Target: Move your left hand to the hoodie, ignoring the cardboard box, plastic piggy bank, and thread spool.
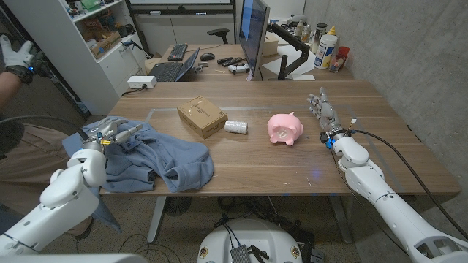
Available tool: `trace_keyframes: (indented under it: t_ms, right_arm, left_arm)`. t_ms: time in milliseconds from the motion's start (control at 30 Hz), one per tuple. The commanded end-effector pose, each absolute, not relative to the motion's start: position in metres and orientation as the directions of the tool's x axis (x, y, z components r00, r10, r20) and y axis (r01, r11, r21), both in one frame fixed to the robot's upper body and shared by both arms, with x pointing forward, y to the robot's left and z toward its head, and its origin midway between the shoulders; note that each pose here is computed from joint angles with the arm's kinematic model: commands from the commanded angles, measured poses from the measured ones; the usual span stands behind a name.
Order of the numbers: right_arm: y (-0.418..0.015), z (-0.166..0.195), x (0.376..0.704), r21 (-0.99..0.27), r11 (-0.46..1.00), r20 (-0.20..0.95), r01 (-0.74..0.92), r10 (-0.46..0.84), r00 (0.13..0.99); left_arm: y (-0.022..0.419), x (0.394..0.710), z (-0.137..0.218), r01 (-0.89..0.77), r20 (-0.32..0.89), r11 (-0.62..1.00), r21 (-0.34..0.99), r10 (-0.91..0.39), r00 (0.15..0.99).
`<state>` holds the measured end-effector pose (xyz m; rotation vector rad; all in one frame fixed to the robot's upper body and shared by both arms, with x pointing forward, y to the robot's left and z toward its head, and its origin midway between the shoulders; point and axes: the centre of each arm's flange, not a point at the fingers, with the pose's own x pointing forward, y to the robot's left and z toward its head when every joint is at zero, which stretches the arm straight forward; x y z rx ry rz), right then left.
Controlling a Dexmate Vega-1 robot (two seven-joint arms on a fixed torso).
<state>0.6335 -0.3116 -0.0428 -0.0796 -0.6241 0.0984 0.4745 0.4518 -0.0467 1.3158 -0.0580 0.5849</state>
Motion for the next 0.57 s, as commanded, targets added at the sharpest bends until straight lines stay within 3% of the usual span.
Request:
trace_keyframes:
  t_ms: [33,567]
  right_arm:
    - [-0.3126,-0.0444,0.6349,-0.100,0.993,0.578,-0.069,0.114,0.808]
    - [-0.3152,-0.0445,0.6356,-0.090,0.994,0.578,-0.060,0.101,0.809]
  left_arm:
    - [0.4500,0.4757,-0.0457,-0.435,0.365,0.124,0.892,0.370,0.854]
    - [0.4502,0.4810,-0.0446,-0.427,0.355,0.139,0.893,0.365,0.861]
